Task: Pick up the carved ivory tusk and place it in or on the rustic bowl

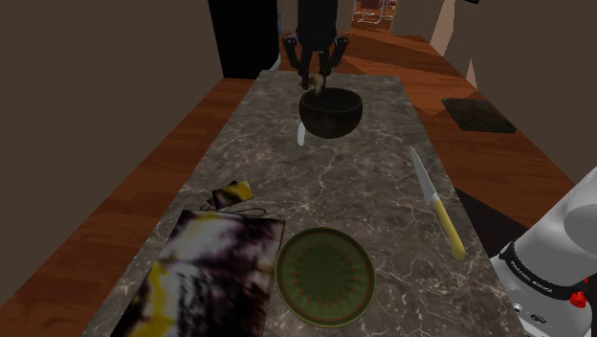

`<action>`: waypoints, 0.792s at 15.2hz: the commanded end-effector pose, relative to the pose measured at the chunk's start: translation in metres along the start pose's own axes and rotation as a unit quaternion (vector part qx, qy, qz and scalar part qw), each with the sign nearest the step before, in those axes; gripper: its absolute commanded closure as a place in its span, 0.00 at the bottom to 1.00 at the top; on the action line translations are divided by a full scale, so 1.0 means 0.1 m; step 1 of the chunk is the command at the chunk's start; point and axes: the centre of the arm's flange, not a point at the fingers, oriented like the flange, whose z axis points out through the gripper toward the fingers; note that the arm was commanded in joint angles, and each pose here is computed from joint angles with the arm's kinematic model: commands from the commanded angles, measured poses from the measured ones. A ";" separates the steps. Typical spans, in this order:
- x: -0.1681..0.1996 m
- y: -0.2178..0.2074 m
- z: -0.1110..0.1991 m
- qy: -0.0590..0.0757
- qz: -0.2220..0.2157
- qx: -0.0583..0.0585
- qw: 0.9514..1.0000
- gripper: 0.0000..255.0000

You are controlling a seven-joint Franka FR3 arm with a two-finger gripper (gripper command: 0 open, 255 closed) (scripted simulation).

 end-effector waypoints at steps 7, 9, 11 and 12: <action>0.69 0.78 -0.11 0.000 -0.001 0.000 1.000 1.00; 0.78 0.86 -0.07 0.000 -0.001 0.000 1.000 1.00; 0.79 0.87 0.04 0.000 -0.001 0.000 1.000 1.00; 0.80 0.87 0.09 0.000 -0.001 0.000 1.000 1.00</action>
